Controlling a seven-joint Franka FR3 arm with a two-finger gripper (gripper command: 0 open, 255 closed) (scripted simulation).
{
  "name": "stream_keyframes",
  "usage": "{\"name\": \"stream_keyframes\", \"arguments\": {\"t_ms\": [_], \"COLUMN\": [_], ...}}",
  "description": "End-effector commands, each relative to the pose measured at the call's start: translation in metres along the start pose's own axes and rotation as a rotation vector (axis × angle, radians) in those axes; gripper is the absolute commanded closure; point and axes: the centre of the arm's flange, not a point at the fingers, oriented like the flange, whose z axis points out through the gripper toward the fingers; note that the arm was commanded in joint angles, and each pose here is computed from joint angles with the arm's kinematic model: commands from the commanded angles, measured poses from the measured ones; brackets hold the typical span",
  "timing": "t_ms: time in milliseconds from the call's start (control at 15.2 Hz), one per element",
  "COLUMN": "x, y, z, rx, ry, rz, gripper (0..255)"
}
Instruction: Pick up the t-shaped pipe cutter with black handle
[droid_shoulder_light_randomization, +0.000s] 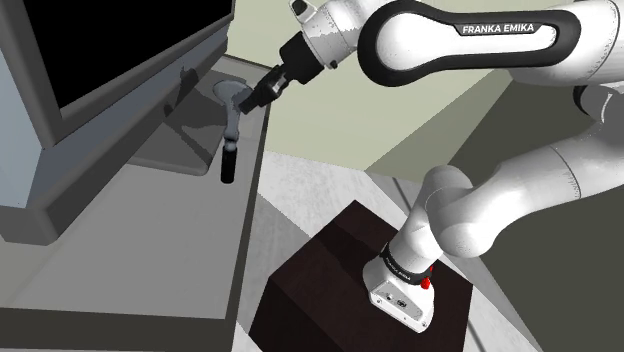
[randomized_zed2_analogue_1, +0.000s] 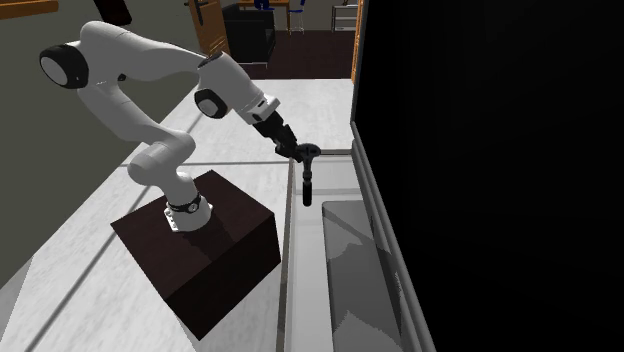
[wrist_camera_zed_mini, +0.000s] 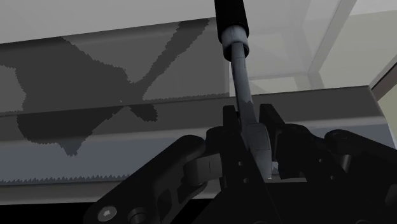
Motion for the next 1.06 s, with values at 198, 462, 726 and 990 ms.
{"name": "stream_keyframes", "arguments": {"t_ms": [198,462,726,990], "x": [0.014,0.027,0.039,0.046], "y": [0.0,0.0,0.0,0.0], "z": [-0.019,-0.036,-0.053,-0.062], "rx": [0.0,0.0,0.0,0.0], "ry": [0.0,0.0,0.0,0.0], "rz": [0.0,0.0,0.0,0.0], "gripper": [255,255,255,255]}}
